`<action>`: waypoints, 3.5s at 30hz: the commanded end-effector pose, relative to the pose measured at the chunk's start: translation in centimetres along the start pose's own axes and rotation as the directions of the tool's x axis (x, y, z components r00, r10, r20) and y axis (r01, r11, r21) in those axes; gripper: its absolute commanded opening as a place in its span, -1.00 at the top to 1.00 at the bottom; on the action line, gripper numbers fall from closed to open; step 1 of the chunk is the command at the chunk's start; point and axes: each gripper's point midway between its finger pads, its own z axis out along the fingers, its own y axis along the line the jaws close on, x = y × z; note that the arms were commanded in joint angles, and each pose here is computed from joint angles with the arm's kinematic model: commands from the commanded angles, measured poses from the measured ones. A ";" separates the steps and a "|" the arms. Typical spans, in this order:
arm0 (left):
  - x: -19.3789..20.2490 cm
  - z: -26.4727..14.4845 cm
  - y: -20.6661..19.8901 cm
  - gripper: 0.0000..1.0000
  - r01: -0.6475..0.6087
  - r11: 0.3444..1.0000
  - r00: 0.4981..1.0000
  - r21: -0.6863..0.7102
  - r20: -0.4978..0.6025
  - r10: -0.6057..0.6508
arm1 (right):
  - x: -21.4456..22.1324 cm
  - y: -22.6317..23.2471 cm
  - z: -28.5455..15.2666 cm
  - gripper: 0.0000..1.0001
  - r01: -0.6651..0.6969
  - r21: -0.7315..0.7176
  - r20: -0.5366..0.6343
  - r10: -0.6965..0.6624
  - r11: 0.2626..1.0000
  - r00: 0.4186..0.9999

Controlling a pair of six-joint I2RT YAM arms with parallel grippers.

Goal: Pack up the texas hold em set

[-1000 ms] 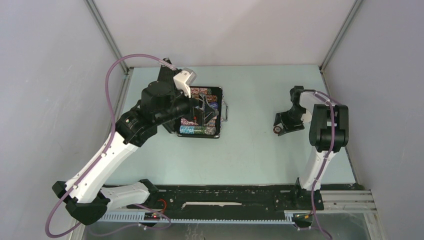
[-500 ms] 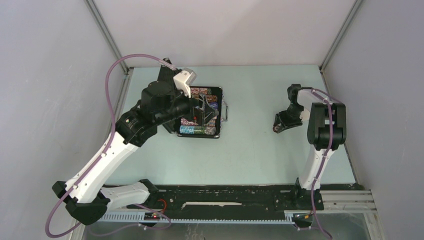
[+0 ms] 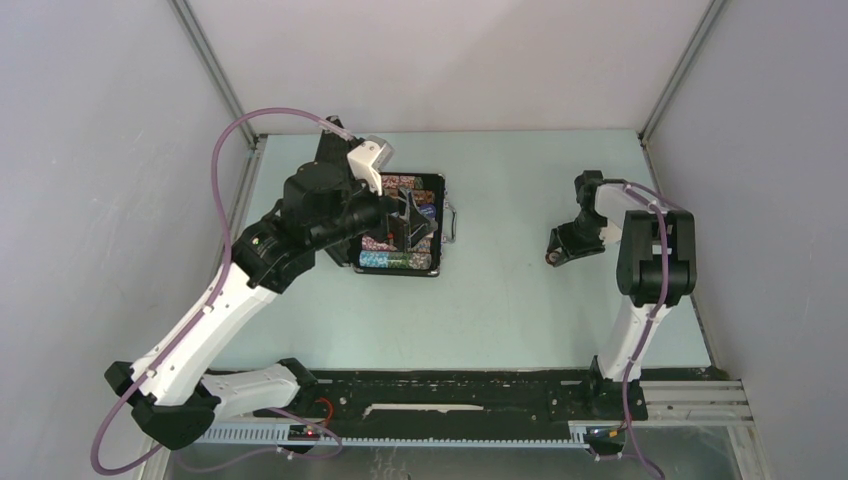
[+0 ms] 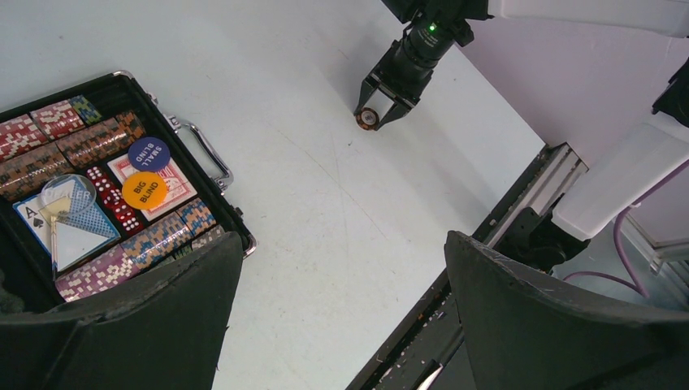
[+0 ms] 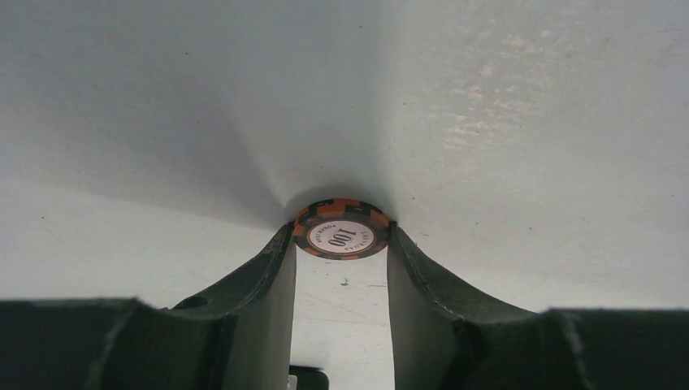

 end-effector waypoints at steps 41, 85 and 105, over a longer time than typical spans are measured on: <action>13.3 11.4 0.1 -0.76 0.439 0.870 0.895 0.226 -0.021 -0.446 | 17.2 -3.8 -8.4 0.52 0.428 -0.195 -0.079 -0.449 0.883 0.890; 16.5 19.2 -0.3 0.38 0.583 0.763 0.802 0.279 -0.049 -0.595 | 19.7 -2.1 -12.1 0.48 0.339 -0.353 -0.104 -0.396 0.872 0.912; 15.2 19.3 0.5 1.00 0.527 0.824 0.844 0.208 -0.015 -0.536 | 19.4 -1.7 -13.2 -0.42 0.347 -0.399 -0.063 -0.403 0.849 0.913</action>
